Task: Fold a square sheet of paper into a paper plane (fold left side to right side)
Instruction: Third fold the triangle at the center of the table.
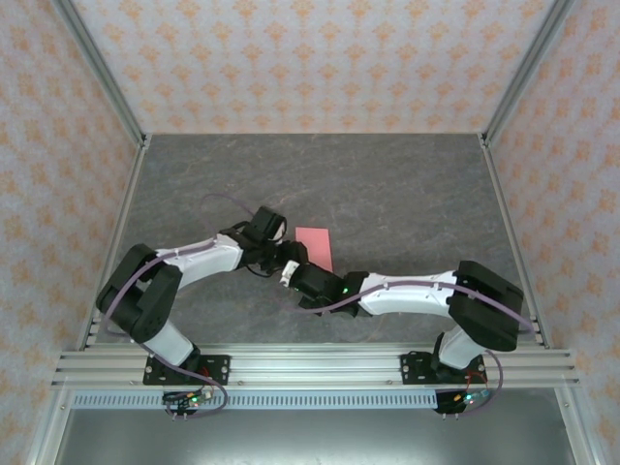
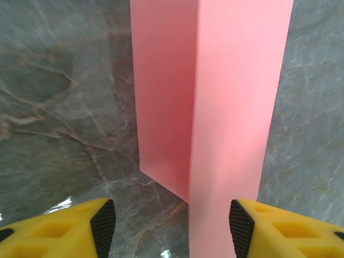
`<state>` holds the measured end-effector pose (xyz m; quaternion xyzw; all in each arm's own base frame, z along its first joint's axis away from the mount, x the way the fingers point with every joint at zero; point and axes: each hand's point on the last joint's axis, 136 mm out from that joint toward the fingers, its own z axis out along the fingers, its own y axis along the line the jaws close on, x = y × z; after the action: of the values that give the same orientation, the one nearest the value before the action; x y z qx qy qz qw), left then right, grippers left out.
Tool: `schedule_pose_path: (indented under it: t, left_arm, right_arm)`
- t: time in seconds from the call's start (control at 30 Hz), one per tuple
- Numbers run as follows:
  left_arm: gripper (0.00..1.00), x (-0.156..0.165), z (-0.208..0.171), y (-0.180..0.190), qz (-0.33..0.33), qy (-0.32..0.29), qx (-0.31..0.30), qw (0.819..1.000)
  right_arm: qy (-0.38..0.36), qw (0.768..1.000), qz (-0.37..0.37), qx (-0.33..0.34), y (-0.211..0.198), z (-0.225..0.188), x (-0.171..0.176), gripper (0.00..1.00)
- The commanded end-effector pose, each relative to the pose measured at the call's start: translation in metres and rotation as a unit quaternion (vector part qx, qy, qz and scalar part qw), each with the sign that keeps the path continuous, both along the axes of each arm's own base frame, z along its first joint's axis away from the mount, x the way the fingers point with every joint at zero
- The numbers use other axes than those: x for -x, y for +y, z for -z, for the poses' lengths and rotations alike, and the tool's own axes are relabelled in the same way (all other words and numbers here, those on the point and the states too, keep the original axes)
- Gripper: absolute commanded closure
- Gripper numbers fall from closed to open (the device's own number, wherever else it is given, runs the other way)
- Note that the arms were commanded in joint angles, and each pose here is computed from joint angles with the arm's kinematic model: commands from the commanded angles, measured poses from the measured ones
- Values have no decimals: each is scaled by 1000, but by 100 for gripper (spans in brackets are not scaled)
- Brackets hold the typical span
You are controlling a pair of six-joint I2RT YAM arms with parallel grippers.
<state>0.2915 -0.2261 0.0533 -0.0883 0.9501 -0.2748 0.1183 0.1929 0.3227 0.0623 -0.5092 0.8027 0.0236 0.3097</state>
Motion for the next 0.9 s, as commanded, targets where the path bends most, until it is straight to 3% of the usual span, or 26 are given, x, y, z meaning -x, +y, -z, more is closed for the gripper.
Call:
schedule_pose_path:
  t: [0.0, 0.13, 0.37, 0.73, 0.87]
  left_arm:
    - [37, -5, -16, 19, -7, -8, -11, 1000]
    - [42, -14, -21, 20, -12, -9, 7, 1000]
    - [71, -40, -32, -14, 21, -9, 63, 998]
    - [78, -73, -14, -47, 73, 11, 56, 996]
    - [83, -71, 12, -58, 88, 37, 35, 995]
  right_arm:
    - [33, 999, 8, 7, -4, 15, 6, 100]
    - [41, 999, 21, -11, -1, 18, 4, 100]
    - [44, 998, 32, -29, 2, 18, 2, 100]
    - [62, 996, 46, -34, 2, 21, -4, 100]
    - [75, 995, 50, -36, 4, 19, -5, 100]
